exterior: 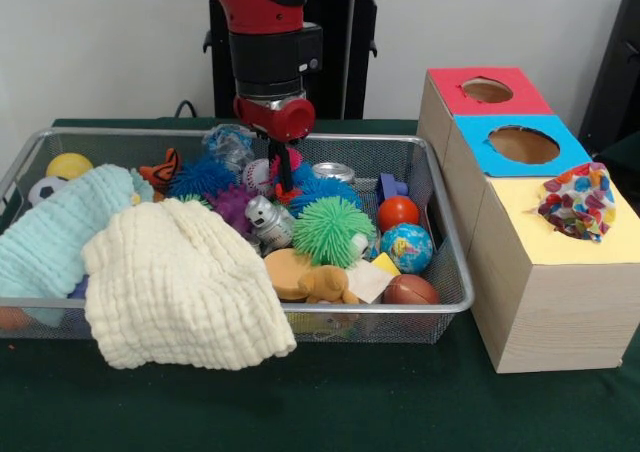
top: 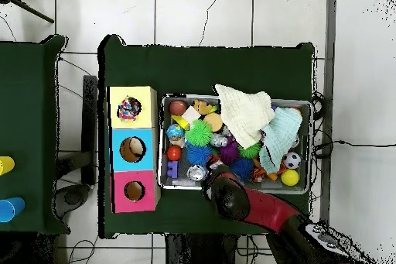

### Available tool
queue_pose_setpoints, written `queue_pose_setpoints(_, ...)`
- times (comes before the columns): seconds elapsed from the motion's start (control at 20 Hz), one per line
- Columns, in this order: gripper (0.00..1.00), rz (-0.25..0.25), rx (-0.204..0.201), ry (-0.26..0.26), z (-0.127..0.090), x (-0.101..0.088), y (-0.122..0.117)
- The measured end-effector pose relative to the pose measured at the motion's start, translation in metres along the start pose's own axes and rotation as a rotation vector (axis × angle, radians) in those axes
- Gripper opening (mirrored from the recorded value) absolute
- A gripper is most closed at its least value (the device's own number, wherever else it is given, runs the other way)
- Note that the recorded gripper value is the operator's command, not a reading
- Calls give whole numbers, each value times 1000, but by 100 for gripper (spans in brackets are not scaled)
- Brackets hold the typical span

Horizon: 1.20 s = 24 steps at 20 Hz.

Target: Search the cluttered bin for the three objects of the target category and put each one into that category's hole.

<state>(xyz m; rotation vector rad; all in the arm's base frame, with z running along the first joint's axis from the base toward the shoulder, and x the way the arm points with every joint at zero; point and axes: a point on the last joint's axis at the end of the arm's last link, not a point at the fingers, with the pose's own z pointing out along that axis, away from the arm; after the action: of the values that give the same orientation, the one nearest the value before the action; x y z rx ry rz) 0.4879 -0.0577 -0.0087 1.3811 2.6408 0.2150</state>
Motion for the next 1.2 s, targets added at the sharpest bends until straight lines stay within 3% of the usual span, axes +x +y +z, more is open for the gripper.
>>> queue_pose_setpoints(0.25,0,-43,72,23,-1,18,-7)
queue_pose_setpoints(0.6,0,-72,108,54,-8,27,-2)
queue_pose_setpoints(0.9,0,-56,157,88,-32,12,-5)
queue_pose_setpoints(1.05,0,-33,189,103,-53,-4,-9)
queue_pose_setpoints(1.2,0,-25,198,98,-65,-13,-11)
